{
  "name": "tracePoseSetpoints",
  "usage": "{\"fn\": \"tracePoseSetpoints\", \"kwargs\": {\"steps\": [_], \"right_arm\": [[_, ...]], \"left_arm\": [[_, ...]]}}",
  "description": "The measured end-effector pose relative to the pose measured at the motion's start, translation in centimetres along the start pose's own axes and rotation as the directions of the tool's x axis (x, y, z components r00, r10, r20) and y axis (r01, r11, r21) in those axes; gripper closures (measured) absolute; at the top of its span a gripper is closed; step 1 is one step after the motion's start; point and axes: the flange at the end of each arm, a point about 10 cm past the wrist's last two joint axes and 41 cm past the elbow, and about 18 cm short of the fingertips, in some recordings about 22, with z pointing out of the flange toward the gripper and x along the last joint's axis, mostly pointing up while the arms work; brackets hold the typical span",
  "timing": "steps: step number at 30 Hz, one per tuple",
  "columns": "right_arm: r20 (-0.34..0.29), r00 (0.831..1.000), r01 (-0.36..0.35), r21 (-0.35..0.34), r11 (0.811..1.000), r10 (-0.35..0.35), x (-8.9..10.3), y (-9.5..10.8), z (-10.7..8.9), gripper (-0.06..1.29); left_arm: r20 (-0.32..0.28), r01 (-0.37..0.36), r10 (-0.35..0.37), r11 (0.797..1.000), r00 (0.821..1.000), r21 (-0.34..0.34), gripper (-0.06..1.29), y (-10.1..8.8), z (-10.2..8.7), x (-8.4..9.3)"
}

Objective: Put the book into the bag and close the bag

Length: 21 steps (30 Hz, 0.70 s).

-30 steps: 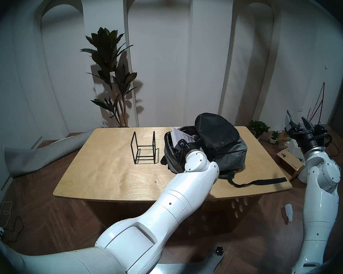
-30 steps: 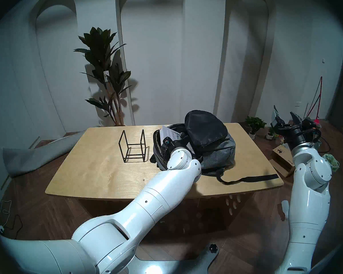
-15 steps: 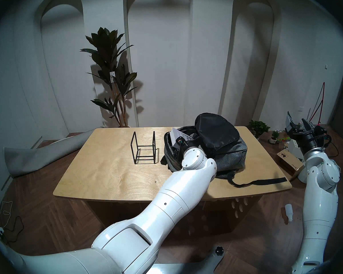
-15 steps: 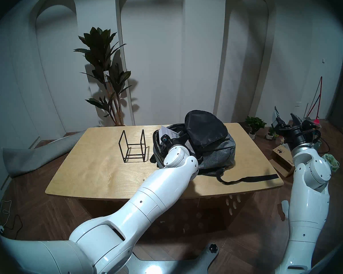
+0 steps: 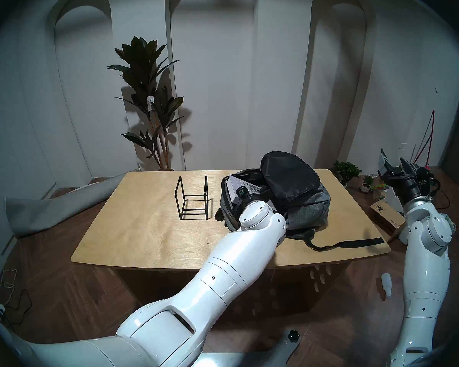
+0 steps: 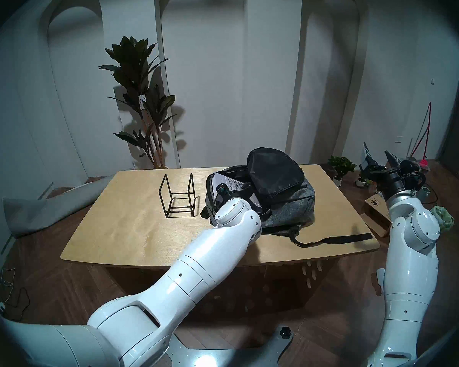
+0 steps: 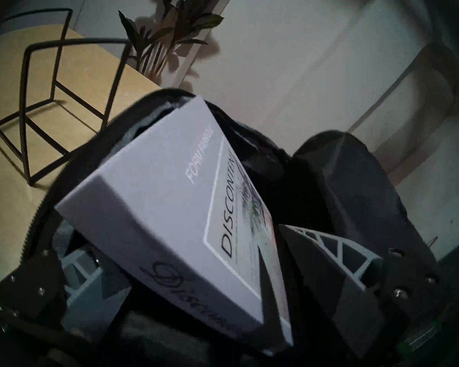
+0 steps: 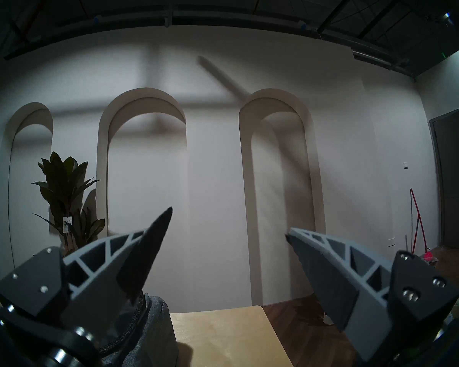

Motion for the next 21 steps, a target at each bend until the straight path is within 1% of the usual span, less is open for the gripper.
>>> {"fn": "tracePoseSetpoints", "kwargs": {"steps": [4,8,11,15,16,17,18,21], "right_arm": [[0.0,1.0,0.0,-0.01,1.0,0.0,0.0,0.4,-0.1,-0.02],[0.003,1.0,-0.003,-0.017,1.0,0.003,-0.2,0.7,-0.1,-0.02],[0.007,1.0,-0.007,-0.02,1.0,0.007,-0.4,0.9,-0.1,-0.02],[0.012,1.0,-0.015,-0.022,1.0,0.016,-0.8,1.1,0.0,-0.02],[0.013,1.0,-0.017,-0.022,1.0,0.017,-0.8,1.1,0.0,-0.02],[0.015,1.0,-0.02,-0.021,1.0,0.02,-0.9,1.1,0.1,-0.02],[0.016,1.0,-0.021,-0.021,1.0,0.021,-1.0,1.1,0.1,-0.02],[0.02,0.999,-0.028,-0.02,0.999,0.028,-1.3,1.2,0.2,-0.02]], "left_arm": [[-0.02,-0.068,0.067,0.998,0.998,-0.014,0.0,0.5,-0.3,-0.6],[-0.056,-0.119,0.118,0.993,0.991,-0.009,0.0,0.6,-0.4,-0.3],[-0.1,-0.172,0.173,0.985,0.98,0.011,0.0,0.5,-0.5,0.2],[-0.163,-0.245,0.249,0.968,0.955,0.047,0.0,0.2,-0.5,1.0],[-0.17,-0.254,0.26,0.966,0.951,0.053,0.0,0.1,-0.5,1.1],[-0.185,-0.275,0.283,0.959,0.941,0.065,0.0,0.0,-0.5,1.3],[-0.191,-0.286,0.294,0.956,0.936,0.07,0.0,0.0,-0.5,1.4],[-0.225,-0.341,0.353,0.936,0.908,0.089,0.0,-0.1,-0.5,1.8]]}}
